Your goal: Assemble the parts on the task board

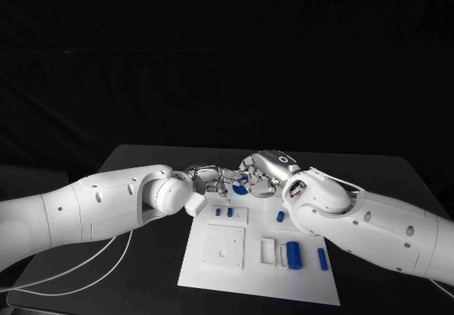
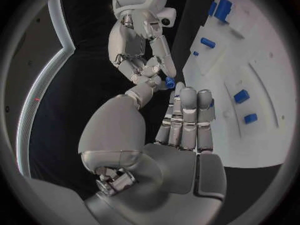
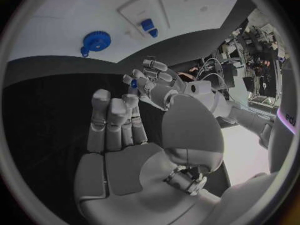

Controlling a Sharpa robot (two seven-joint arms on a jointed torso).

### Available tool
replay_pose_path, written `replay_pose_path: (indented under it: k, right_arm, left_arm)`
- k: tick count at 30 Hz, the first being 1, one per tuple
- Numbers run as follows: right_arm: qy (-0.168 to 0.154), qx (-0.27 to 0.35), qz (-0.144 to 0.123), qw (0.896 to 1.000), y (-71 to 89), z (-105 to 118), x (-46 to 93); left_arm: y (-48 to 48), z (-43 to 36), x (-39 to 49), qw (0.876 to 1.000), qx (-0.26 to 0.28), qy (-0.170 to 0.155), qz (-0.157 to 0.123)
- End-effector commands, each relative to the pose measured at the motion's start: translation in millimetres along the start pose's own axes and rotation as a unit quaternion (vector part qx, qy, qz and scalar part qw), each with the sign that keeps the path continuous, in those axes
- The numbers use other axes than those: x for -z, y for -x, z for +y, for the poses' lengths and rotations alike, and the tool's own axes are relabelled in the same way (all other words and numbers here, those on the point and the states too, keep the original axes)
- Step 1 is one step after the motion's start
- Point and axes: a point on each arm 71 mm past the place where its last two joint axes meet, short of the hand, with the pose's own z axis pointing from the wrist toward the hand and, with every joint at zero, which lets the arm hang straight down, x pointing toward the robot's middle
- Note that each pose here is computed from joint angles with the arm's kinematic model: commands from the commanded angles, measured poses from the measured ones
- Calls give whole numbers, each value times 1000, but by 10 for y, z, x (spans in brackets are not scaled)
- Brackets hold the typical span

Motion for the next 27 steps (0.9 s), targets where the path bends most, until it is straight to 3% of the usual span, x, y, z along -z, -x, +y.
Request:
replay_pose_path:
  k: [1,27]
  right_arm:
    - [2,0,-4,1000,4,12,-5]
    - [4,-2,0,1000,-4,26,-12]
  left_arm:
    - [-58,-15,-3,1000,2,-4,22]
    - [-20,-40,-3,1000,2,-23,4]
